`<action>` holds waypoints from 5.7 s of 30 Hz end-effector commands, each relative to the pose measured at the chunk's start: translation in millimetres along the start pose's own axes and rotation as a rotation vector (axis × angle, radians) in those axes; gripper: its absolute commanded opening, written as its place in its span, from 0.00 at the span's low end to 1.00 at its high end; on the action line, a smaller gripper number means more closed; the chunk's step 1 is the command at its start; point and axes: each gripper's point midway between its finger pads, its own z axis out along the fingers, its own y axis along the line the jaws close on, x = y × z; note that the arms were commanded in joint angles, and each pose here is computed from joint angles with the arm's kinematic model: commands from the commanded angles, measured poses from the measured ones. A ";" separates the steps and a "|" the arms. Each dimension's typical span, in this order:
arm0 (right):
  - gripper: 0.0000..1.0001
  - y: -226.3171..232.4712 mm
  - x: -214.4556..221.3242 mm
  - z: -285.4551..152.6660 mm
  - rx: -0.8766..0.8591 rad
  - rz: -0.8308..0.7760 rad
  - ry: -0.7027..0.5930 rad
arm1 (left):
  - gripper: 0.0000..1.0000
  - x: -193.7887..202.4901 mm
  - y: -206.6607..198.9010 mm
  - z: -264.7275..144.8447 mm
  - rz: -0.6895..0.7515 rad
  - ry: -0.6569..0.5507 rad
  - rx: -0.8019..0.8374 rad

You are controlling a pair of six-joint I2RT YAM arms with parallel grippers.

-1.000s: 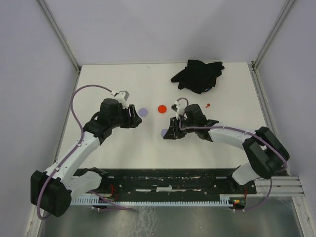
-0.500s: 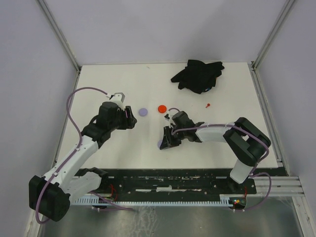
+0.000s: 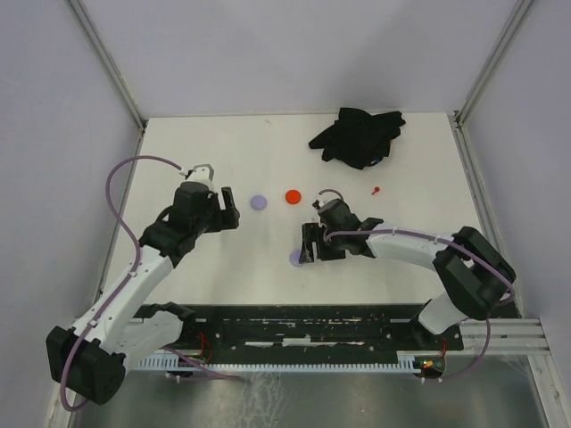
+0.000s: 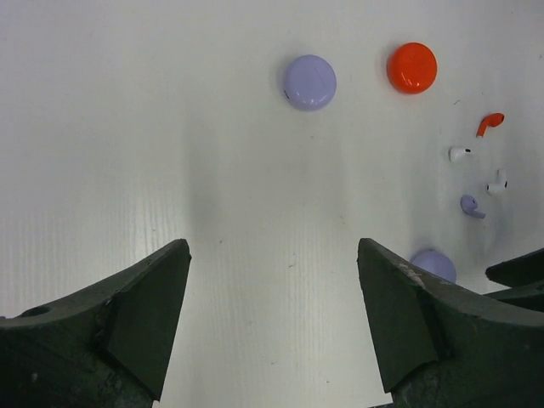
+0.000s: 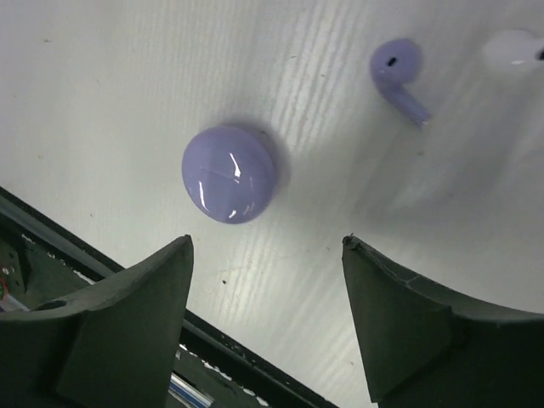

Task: Insert the wireless bluetooth earbuds into the charging case
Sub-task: Place the charging case at the center of the board, then pick up the charging case at the center of the board.

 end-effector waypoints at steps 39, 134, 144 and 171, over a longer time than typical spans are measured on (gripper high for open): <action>1.00 -45.6 -117.1 -163.6 0.467 -0.281 -0.525 | 0.98 -14.1 -36.4 138.9 0.316 0.219 0.067; 0.68 157.0 -171.0 -167.4 -0.432 -0.194 -0.436 | 0.38 -55.5 -169.0 -51.7 0.565 -0.554 0.809; 0.34 163.9 -168.8 -163.3 -0.461 -0.210 -0.430 | 0.38 -55.7 -171.1 -56.1 0.554 -0.562 0.826; 0.02 162.7 -141.4 -190.4 -0.503 -0.602 -0.360 | 0.70 -40.1 -159.1 -91.0 0.533 -0.396 1.135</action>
